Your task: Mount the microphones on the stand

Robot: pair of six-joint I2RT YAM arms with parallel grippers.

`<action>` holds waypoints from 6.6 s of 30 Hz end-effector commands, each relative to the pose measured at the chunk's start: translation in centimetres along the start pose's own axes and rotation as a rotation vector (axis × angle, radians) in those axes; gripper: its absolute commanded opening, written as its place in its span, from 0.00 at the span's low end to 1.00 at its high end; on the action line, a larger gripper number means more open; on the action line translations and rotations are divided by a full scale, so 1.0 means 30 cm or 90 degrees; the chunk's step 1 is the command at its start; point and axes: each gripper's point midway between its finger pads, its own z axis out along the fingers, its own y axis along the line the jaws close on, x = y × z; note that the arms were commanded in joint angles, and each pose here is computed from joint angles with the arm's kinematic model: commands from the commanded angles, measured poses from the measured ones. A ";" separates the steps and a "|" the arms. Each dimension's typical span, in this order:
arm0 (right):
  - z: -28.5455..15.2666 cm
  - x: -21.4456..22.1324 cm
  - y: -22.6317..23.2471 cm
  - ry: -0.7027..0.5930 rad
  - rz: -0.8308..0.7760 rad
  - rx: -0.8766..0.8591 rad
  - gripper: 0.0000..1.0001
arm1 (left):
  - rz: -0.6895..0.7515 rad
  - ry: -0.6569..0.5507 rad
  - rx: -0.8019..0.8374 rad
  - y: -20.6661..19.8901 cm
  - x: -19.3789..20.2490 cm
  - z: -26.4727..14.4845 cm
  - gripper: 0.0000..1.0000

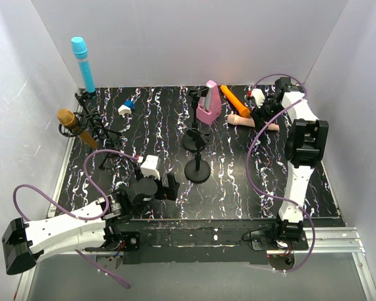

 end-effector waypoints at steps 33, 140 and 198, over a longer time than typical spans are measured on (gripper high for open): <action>-0.264 0.004 0.569 -0.094 0.105 -0.130 0.01 | -0.182 -0.133 0.270 -0.302 -0.415 -0.215 0.98; -0.467 -0.669 1.115 -0.443 -0.280 -0.265 0.88 | 0.164 -0.155 0.222 -0.309 -0.733 -0.379 0.00; -0.498 -0.616 1.221 -0.495 -0.275 -0.331 0.54 | 0.289 -0.178 0.391 -0.468 -0.795 0.082 0.00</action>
